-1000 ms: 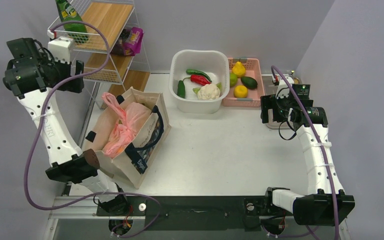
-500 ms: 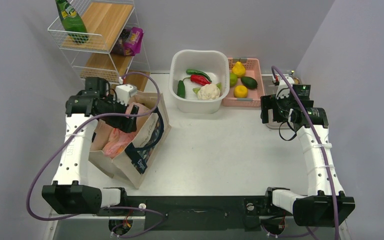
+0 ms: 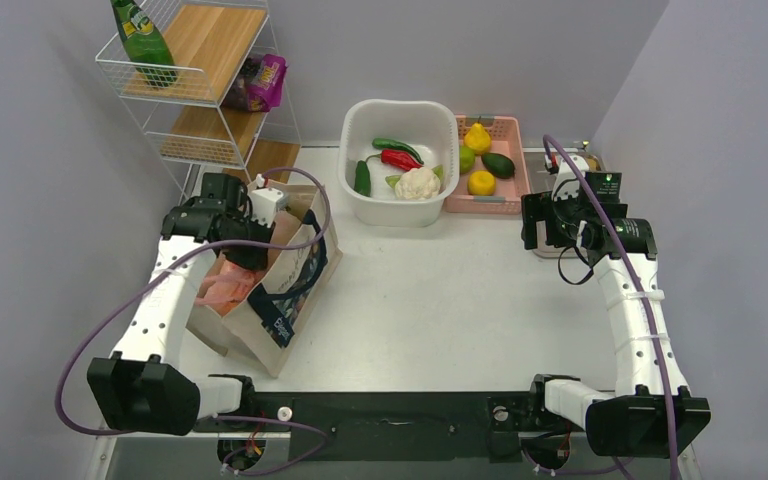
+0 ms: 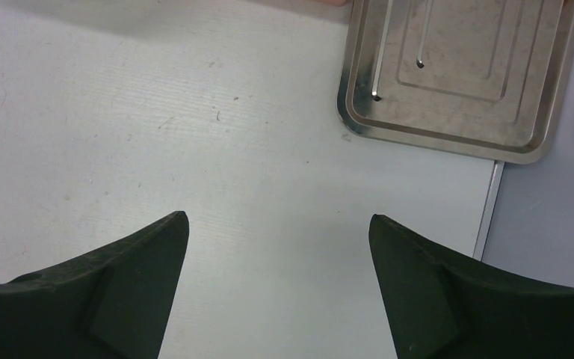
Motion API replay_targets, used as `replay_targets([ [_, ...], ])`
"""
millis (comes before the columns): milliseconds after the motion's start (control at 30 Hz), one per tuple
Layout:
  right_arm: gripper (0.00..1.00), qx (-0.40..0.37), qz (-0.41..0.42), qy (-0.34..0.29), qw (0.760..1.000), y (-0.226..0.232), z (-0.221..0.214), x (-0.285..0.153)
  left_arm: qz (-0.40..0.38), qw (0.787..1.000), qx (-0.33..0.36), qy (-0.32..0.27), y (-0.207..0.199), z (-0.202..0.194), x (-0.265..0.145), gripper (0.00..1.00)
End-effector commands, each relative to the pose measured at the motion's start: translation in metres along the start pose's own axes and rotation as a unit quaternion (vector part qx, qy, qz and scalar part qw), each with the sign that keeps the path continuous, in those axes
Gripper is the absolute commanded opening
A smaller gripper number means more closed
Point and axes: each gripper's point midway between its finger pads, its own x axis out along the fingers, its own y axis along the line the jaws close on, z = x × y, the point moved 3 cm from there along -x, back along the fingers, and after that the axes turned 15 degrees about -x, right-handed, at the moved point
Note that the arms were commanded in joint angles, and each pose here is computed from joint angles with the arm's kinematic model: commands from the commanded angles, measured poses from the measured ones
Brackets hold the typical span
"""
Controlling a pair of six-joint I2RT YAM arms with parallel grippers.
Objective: Untie the knot of the grocery bags and take out the mixed food
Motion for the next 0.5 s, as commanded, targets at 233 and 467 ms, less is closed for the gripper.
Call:
replay_targets([
  [233,0.86,-0.001,-0.009,-0.016,1.000,-0.002,0.006,-0.008,0.088,0.978,-0.017,-0.190,0.011,0.058,-0.135,0.00],
  [467,0.85,0.007,0.001,-0.022,1.000,-0.001,0.011,-0.007,0.097,0.950,-0.002,-0.296,0.003,0.109,-0.208,0.00],
])
